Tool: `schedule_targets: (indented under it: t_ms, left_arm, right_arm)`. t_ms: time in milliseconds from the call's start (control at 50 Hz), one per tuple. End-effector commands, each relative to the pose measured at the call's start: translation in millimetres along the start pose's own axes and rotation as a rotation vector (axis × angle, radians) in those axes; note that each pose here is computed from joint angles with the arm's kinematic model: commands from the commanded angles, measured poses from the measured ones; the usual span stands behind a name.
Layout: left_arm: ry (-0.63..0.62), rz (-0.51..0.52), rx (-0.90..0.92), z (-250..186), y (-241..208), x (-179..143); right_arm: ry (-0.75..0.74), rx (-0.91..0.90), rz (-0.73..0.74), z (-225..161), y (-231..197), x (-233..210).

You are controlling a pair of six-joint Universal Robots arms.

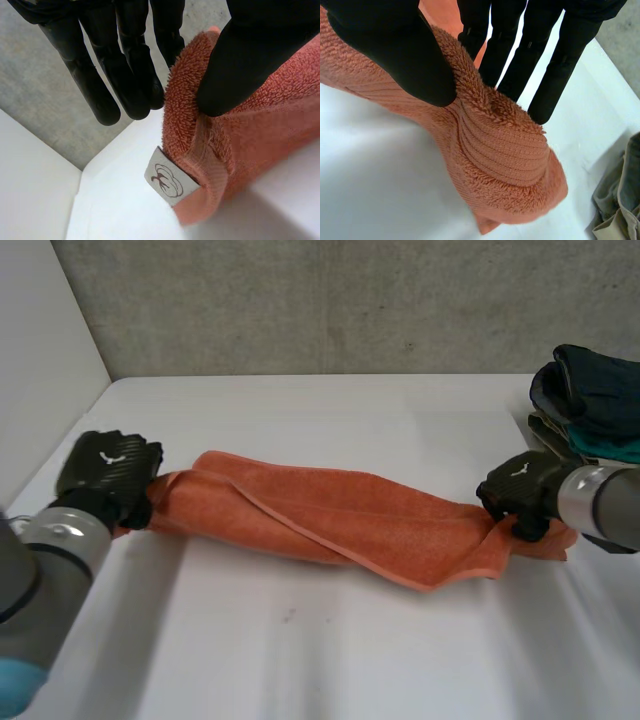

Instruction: Fold the laundry.

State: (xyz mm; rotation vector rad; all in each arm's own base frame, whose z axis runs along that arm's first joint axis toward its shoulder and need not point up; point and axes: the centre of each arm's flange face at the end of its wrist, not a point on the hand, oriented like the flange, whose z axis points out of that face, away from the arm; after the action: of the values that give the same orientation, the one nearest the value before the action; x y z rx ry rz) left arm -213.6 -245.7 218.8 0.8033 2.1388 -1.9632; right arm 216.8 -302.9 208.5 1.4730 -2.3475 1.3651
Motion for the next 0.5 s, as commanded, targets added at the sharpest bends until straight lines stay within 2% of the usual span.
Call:
schedule_targets:
  t_ms: [20,60,80,120,160,180,240,320,360,420,500]
  left_arm:
    - [-0.079,-0.007,0.188,68.1,-13.8,2.1]
    - [-0.124,-0.015,0.291,83.1,-35.9,-6.4]
    - [-0.183,-0.022,0.406,94.3,-64.2,-19.9]
    - [-0.240,-0.041,0.527,101.1,-93.7,-34.3]
    - [-0.318,-0.058,0.682,103.6,-130.7,-54.2]
    - [-0.343,-0.061,0.723,103.6,-139.6,-60.1]
    - [-0.379,-0.087,0.821,100.2,-159.9,-70.2]
    - [-0.333,-0.147,0.821,100.1,-154.5,-67.0]
    - [-0.297,-0.179,0.791,100.3,-144.6,-61.1]
    - [-0.233,-0.218,0.694,97.9,-115.9,-46.7]
    - [-0.184,-0.218,0.566,92.2,-78.5,-29.1]
  right_arm:
    - [0.262,0.133,-0.027,38.7,-22.9,37.0]
    - [0.370,0.243,-0.004,36.6,-43.3,55.4]
    - [0.425,0.311,0.015,33.2,-55.1,65.1]
    - [0.572,0.553,0.098,11.4,-92.0,94.2]
    - [0.636,0.727,0.148,-7.5,-113.8,108.3]
    - [0.693,0.870,0.188,-26.7,-128.6,122.2]
    - [0.729,0.992,0.216,-43.2,-137.7,129.9]
    - [0.688,0.955,0.234,-36.2,-131.3,125.0]
    - [0.612,0.904,0.233,-28.5,-127.1,113.5]
    - [0.500,0.828,0.228,-16.2,-116.7,101.2]
    - [0.373,0.705,0.243,9.4,-94.9,85.0]
